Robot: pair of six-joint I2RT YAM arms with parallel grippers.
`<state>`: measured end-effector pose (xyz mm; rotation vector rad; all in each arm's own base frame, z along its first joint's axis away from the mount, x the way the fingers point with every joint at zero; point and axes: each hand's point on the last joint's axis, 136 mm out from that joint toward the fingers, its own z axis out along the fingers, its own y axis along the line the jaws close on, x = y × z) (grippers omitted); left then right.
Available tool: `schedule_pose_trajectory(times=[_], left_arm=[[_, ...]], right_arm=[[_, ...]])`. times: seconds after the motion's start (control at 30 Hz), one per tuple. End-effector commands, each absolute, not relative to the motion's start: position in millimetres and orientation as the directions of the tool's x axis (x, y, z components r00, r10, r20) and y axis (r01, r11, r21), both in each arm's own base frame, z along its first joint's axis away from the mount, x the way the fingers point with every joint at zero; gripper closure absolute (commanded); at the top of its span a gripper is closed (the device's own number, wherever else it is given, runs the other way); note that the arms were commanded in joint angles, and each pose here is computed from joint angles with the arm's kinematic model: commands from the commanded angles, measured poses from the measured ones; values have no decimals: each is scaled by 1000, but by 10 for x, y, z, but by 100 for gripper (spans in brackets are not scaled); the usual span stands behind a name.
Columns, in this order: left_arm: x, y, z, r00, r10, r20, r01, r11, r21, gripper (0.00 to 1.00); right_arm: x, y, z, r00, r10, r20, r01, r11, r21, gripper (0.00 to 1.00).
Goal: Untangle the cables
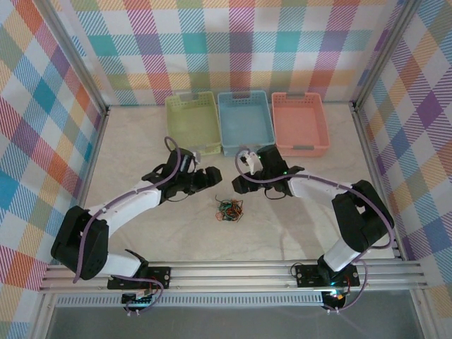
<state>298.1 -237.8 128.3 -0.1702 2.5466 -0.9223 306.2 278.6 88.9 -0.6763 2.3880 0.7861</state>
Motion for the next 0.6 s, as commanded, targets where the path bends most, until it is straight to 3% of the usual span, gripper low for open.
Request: schedule_pose_trajectory(times=[0.0,0.13,0.57], left_arm=[[2880,-2331,1346,-903,-208,-375,43,826,-562,24],[2871,-2276,1263,-902,-232,-365,-1,845,-534,35],[2869,-2380,947,-930,-183,-318,-15,885,-465,47]], right_arm=[[3188,2720,1009,-669,-248,-700,-604,731,318,37],[3247,2658,1018,-659,-214,-721,-575,761,299,37],[3288,2562,1050,-643,-180,-744,-540,796,274,38]])
